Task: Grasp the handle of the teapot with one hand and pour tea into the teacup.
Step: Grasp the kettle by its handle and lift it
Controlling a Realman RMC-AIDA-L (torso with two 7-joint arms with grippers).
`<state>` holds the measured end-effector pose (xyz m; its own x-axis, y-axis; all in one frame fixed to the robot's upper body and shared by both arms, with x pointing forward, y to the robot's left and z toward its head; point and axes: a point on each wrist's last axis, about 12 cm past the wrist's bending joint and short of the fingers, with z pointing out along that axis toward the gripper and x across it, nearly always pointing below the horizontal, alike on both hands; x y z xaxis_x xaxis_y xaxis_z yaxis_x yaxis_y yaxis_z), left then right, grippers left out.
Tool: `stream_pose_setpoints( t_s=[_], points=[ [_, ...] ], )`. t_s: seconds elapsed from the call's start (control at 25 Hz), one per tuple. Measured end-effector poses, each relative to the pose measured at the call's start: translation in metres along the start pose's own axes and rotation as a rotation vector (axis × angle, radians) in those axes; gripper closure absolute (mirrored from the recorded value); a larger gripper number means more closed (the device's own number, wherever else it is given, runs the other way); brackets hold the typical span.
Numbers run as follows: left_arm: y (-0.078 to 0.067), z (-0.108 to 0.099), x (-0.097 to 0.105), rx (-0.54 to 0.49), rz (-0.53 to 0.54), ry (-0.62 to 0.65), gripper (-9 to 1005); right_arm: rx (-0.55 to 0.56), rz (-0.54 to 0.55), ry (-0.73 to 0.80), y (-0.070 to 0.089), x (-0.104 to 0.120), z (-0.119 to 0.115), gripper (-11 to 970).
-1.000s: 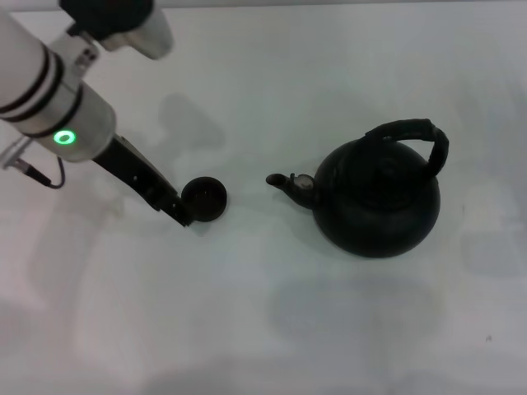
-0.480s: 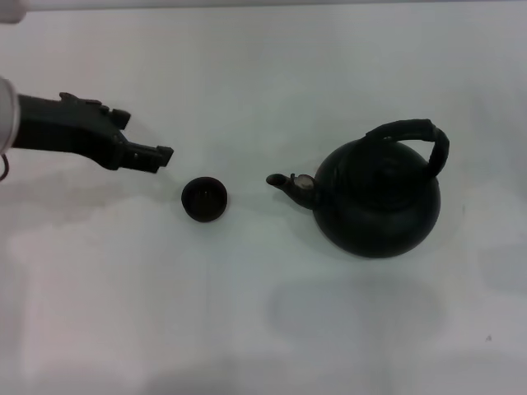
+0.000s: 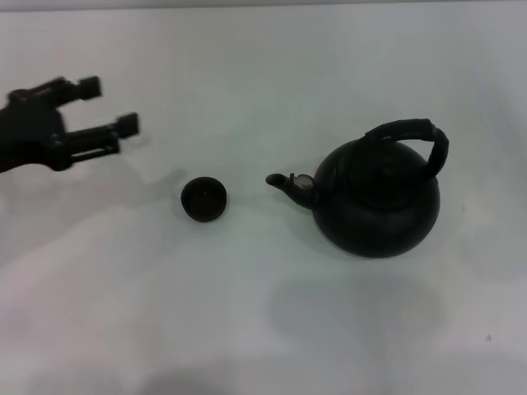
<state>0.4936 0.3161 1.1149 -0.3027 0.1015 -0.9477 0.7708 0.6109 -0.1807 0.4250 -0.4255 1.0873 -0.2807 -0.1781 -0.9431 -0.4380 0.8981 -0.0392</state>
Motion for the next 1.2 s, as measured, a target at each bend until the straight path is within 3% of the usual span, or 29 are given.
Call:
stream_pose_setpoints(
  t_s=[0.12,0.2,0.24,0.56,0.8,1.2],
  points=[
    [0.003,-0.018,0.022,-0.026,0.020,-0.171,122,-0.135,0.034,0.009,0.011,-0.011,0.010,204],
    [0.003,-0.021,0.026,-0.039,0.024,-0.201,123,-0.221,0.043,-0.009,0.021,-0.016,0.018,204],
    [0.004,-0.034,0.042,-0.103,0.024,-0.263,123,-0.259,0.047,-0.020,0.027,-0.018,0.022,204],
    [0.003,-0.045,0.061,-0.184,-0.003,-0.262,125,-0.445,0.047,-0.020,0.064,-0.021,0.060,207],
    [0.000,-0.048,0.068,-0.202,-0.001,-0.264,125,-0.482,0.039,0.017,0.076,-0.011,0.082,210],
    [0.001,-0.046,0.066,-0.202,0.003,-0.272,127,-0.448,0.055,-0.004,0.074,0.002,0.095,215]
  ],
)
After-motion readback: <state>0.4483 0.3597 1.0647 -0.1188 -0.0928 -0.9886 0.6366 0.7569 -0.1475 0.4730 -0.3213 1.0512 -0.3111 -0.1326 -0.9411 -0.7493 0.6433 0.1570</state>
